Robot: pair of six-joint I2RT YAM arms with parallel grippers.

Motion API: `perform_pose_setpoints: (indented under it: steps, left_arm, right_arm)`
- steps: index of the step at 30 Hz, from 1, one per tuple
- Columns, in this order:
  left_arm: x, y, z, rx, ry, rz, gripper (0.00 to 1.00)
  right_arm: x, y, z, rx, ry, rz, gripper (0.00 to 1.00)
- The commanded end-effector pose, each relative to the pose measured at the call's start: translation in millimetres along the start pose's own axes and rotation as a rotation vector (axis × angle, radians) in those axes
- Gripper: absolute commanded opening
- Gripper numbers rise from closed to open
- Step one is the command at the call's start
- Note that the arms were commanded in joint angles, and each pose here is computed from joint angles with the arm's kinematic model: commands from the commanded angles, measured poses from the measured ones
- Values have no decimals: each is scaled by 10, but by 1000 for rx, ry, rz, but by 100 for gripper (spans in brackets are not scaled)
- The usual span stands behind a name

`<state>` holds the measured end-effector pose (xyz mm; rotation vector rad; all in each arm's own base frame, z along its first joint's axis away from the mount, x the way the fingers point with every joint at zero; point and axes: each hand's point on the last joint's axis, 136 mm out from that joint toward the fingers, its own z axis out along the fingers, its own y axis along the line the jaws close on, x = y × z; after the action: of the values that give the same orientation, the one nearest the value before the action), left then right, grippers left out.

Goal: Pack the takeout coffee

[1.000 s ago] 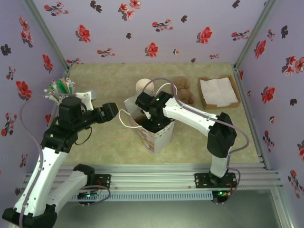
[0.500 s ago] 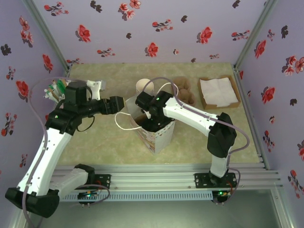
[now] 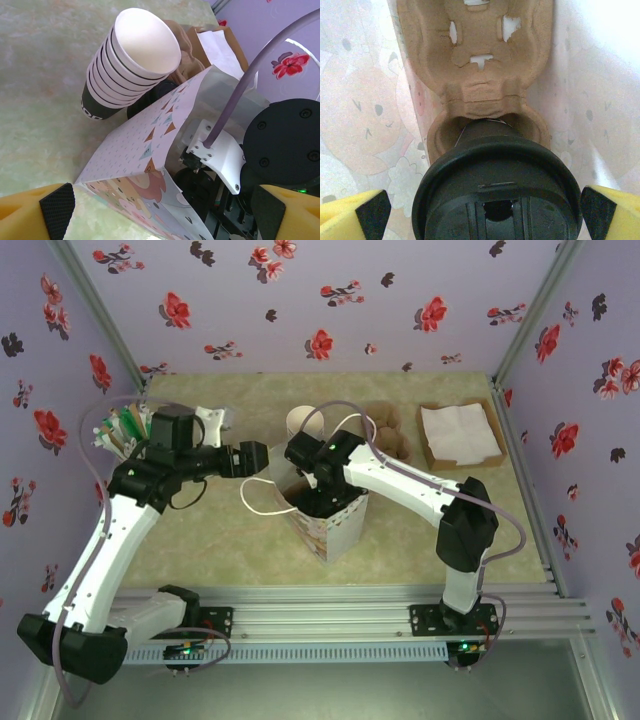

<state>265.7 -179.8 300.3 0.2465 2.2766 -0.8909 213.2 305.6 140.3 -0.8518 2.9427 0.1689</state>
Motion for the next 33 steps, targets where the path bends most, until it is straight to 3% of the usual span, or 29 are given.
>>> perform_pose_setpoints:
  steps: [1, 33]
  left_arm:
    - [-52, -78, 15, 29, -8, 31, 94]
    - [28, -26, 189, 28, 23, 11, 93]
  right_arm:
    - [1, -34, -179, 19, -35, 12, 99]
    - [-67, -27, -541, 3, -126, 34, 99]
